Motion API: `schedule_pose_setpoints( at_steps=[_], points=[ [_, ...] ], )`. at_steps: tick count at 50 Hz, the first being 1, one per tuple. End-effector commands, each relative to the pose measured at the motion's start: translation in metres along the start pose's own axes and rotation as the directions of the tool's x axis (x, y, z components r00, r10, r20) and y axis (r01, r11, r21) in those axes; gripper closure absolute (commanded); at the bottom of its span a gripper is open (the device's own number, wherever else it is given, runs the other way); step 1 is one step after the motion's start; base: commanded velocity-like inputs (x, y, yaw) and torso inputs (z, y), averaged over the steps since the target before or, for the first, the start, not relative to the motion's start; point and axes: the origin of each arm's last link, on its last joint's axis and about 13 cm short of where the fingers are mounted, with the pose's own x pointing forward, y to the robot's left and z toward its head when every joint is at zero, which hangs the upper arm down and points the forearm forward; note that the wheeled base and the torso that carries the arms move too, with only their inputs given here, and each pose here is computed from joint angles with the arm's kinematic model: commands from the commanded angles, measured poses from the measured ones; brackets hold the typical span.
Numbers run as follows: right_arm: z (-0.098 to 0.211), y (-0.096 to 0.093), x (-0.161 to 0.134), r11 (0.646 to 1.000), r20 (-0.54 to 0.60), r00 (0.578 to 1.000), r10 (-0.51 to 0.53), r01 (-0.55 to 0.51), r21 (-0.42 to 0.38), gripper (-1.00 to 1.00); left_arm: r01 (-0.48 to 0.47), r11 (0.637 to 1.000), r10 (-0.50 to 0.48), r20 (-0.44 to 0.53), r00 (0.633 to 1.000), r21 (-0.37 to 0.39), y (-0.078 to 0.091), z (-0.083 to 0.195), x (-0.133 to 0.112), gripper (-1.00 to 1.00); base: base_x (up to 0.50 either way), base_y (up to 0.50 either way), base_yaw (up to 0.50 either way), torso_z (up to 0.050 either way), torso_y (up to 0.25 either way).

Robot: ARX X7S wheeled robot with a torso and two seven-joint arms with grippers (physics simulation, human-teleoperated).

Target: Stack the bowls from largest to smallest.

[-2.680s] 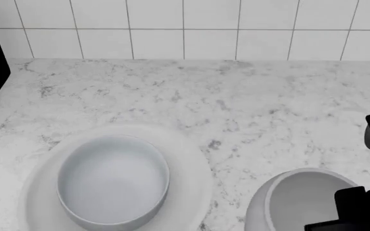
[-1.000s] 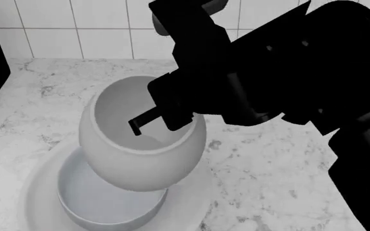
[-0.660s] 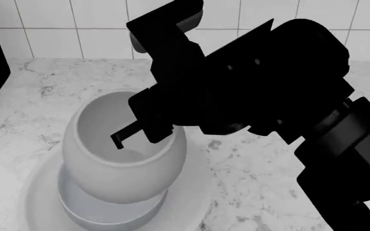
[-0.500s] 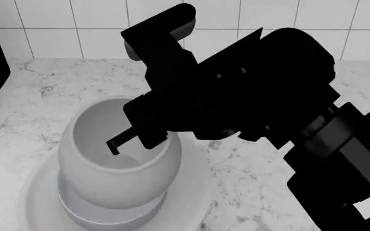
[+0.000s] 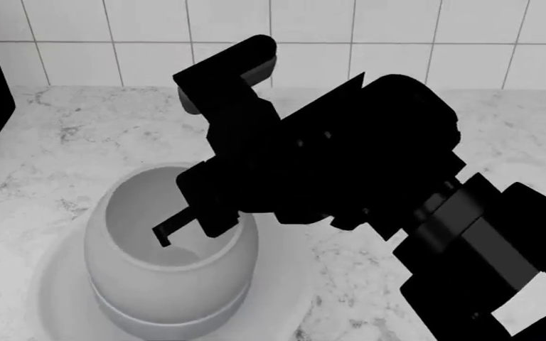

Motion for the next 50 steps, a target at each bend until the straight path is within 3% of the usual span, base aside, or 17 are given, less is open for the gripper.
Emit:
schedule_pose_setpoints(
  at_steps=[1,5,6,27,34,50],
  points=[
    [-0.005,0.003,0.008,0.999,-0.009,0.999,0.033,-0.033,0.005,1.00,-0.002,1.000,0.002,-0.002,1.000,0.001,0.001,0.000,0.000,-1.00,0.00,0.00,0.00,0.000,0.000],
    [-0.004,0.002,0.007,0.999,-0.006,0.999,0.037,-0.037,0.007,1.00,-0.001,1.000,0.001,-0.003,1.000,0.002,0.000,-0.001,0.000,-1.00,0.00,0.00,0.00,0.000,0.000],
    [-0.003,0.002,0.007,0.999,-0.008,0.999,0.038,-0.038,0.007,-1.00,-0.002,1.000,0.002,-0.003,1.000,0.000,0.000,-0.001,0.000,-1.00,0.00,0.00,0.00,0.000,0.000],
    [0.005,0.005,-0.003,0.999,0.009,0.999,0.042,-0.042,-0.009,-1.00,-0.006,1.000,0.006,-0.003,1.000,-0.001,0.001,-0.001,-0.002,-1.00,0.00,0.00,0.00,0.000,0.000],
    [0.020,0.003,-0.030,1.000,0.072,0.997,0.026,-0.025,-0.007,-1.00,-0.001,1.000,0.001,0.002,1.000,-0.005,0.000,0.000,-0.002,-1.00,0.00,0.00,0.00,0.000,0.000],
    [0.020,0.003,-0.083,1.000,0.170,0.985,-0.016,0.017,-0.004,-1.00,0.009,1.000,-0.009,0.005,1.000,-0.011,-0.003,0.001,-0.002,-1.00,0.00,0.00,0.00,0.000,0.000]
  ],
)
